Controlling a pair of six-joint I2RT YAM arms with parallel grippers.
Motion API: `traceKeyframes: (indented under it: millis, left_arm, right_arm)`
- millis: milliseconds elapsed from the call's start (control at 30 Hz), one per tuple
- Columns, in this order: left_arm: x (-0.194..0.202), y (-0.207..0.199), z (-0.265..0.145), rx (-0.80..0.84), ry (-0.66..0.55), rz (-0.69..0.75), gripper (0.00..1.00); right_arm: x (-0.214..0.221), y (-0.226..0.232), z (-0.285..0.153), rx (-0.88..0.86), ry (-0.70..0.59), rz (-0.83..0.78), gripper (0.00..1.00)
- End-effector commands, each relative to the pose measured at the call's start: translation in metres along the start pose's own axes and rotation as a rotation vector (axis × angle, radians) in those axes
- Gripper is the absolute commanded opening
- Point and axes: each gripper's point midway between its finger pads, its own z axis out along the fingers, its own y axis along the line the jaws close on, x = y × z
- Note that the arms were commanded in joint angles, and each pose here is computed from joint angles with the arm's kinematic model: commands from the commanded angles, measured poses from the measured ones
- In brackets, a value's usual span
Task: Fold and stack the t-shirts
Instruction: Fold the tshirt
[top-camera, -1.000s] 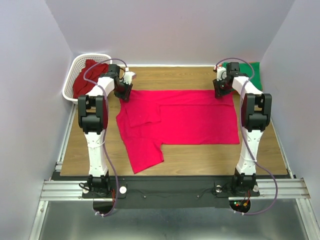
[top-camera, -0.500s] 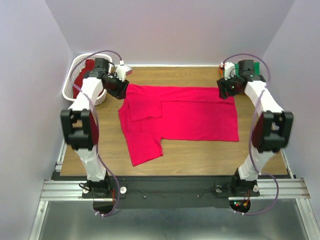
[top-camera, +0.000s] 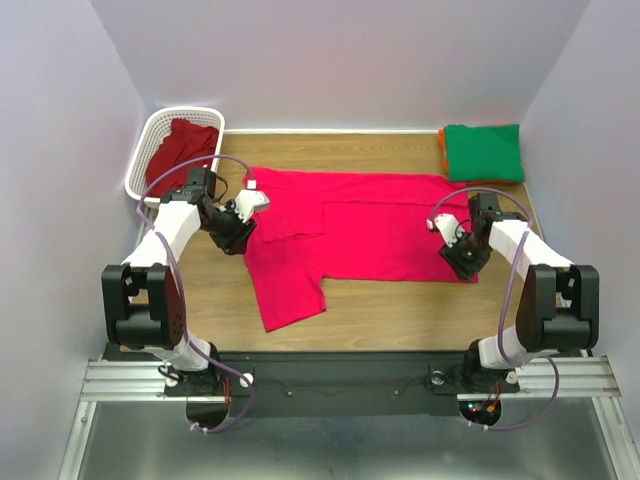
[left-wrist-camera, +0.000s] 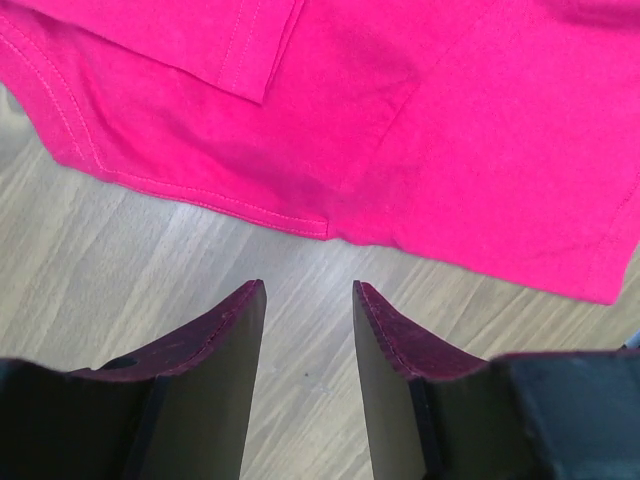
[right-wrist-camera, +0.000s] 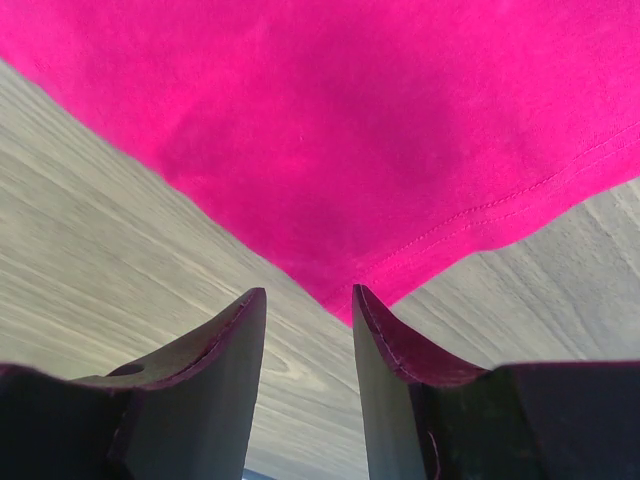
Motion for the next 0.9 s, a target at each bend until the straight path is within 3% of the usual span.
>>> traceKeyframes:
  millis: [0,567,867]
  left_arm:
    - [-0.002,-0.003,-0.002,0.005,-0.021,0.044,0.52]
    - [0.013,-0.007,0.007,0.03,0.023,0.049,0.52]
    - [0.018,-0.015,0.005,0.05,0.032,0.064,0.52]
  right_arm:
    - [-0.003,-0.018,-0.012,0.082,-0.005,-0.094,0.46]
    - [0.026,-0.001,0.011,0.026,0.075,-0.128,0.4]
    - [0.016,-0.013,0.009,0.094,0.031,-0.13,0.4]
